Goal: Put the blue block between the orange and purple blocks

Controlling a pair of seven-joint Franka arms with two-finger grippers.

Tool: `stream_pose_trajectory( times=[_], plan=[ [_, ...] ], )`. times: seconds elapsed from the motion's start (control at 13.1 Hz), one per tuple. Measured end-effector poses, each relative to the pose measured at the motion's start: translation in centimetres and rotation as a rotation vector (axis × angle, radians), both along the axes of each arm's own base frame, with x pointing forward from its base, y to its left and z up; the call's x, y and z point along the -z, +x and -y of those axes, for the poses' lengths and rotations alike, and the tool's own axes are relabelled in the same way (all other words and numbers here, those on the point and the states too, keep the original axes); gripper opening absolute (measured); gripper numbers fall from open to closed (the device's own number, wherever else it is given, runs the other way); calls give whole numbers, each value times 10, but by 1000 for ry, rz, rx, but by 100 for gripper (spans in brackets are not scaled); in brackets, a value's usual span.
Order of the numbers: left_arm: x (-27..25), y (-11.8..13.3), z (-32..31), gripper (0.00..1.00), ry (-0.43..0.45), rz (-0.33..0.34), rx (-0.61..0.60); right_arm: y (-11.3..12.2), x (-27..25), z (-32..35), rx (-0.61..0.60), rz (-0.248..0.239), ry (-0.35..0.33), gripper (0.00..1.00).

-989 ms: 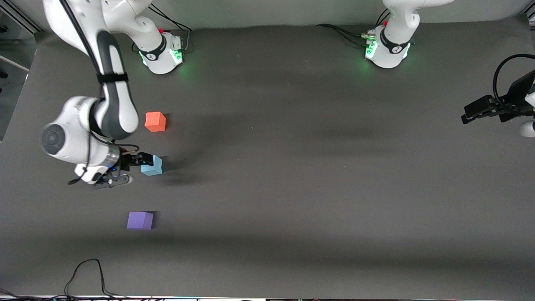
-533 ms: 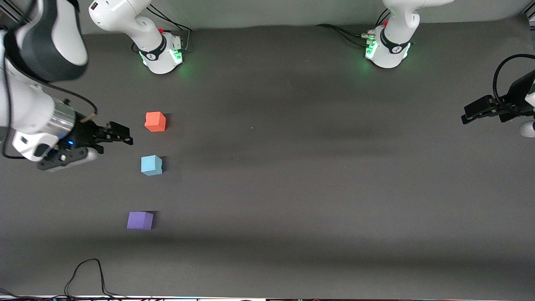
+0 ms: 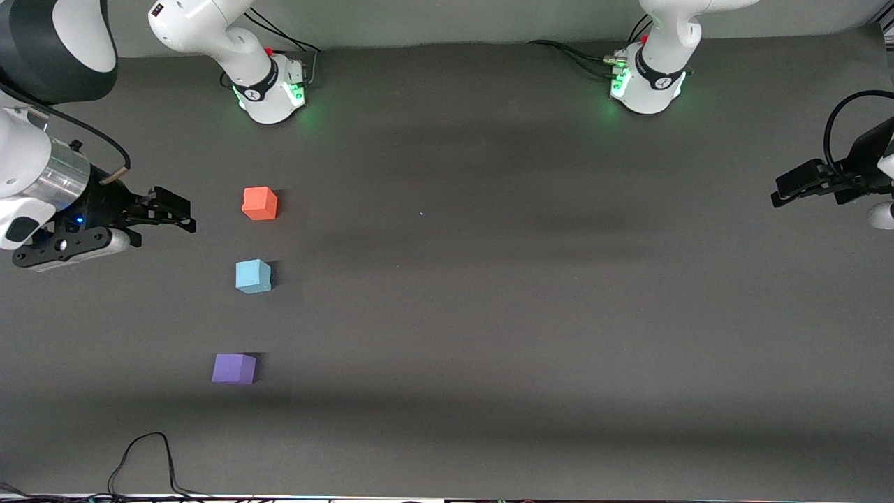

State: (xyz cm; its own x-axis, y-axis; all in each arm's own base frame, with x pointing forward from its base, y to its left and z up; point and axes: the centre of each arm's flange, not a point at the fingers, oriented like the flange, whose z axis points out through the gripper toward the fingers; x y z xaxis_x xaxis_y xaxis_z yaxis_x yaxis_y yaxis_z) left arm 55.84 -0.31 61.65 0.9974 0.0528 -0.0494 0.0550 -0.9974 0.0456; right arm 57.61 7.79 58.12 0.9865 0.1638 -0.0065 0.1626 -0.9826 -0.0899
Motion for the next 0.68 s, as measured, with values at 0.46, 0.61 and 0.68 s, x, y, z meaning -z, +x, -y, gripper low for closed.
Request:
stream_pose_trajectory(
  times=[0.46,0.61,0.68],
  plan=[
    [0,0,0,100,0,0,0,-11,-13,-4,33,1,-38,100],
    [0,0,0,100,0,0,0,-17,-21,16,58,7,-39,100],
    [0,0,0,100,0,0,0,-22,-21,31,81,-3,-37,100]
  ],
)
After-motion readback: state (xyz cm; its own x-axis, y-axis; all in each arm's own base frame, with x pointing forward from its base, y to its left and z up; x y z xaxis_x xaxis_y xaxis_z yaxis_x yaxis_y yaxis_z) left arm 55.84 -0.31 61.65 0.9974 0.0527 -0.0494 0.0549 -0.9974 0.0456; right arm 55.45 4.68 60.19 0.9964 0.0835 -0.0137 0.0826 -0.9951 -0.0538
